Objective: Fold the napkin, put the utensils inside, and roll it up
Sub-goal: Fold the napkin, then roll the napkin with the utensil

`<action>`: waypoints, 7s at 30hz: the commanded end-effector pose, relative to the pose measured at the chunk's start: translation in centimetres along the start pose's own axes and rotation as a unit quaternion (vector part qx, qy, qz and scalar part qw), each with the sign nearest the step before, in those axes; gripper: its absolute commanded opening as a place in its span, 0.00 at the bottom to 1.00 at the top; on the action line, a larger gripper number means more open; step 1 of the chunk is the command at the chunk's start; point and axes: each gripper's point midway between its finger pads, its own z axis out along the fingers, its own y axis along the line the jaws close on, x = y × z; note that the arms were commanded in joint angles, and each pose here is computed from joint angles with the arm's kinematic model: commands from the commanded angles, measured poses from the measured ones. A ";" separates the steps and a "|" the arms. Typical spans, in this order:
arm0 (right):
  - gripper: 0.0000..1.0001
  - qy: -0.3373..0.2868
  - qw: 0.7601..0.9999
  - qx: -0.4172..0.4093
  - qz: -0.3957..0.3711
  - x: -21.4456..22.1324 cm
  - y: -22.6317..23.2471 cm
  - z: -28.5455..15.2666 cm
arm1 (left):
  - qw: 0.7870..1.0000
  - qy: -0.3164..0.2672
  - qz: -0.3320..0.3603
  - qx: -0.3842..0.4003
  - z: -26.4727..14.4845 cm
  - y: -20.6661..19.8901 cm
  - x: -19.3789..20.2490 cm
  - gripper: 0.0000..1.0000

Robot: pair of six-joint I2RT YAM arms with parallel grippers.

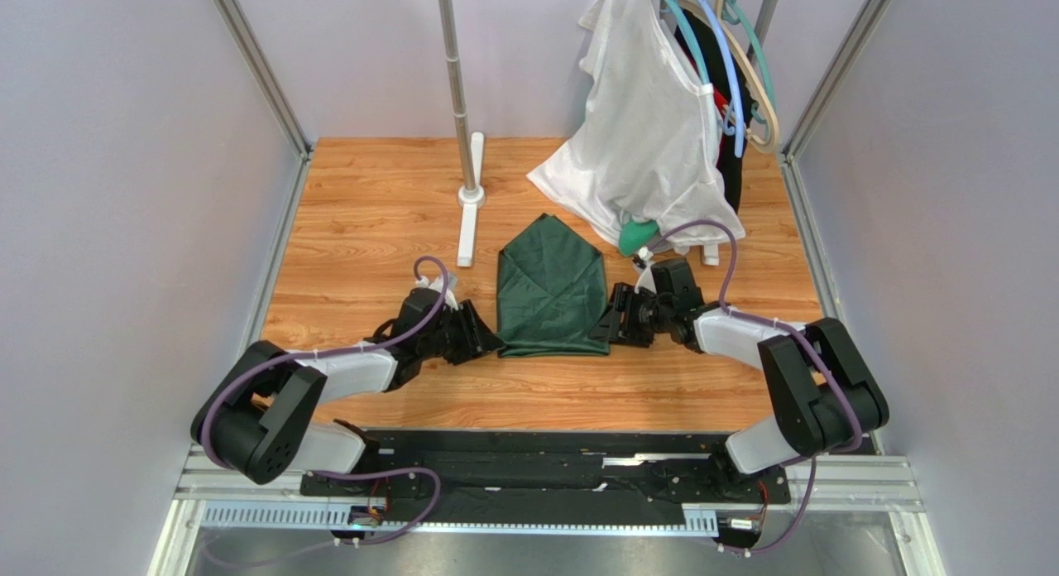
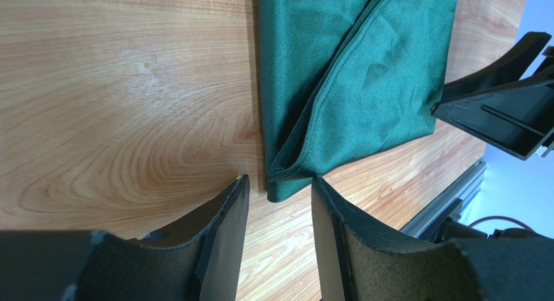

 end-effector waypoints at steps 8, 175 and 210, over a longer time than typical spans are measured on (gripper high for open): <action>0.38 0.032 0.999 0.028 0.010 2.0 -2.3 1.1 | 1.000 0.008 0.008 0.006 0.6 -0.4 0.4 0.49; 0.47 0.091 0.974 -0.082 0.193 -4.3 0.8 -3.0 | 0.733 0.016 0.675 0.083 9.6 -10.0 7.5 0.00; 0.58 -0.248 0.892 -0.108 -0.362 -0.9 9.6 -9.9 | 0.827 0.284 0.446 0.190 5.5 -8.8 7.0 0.00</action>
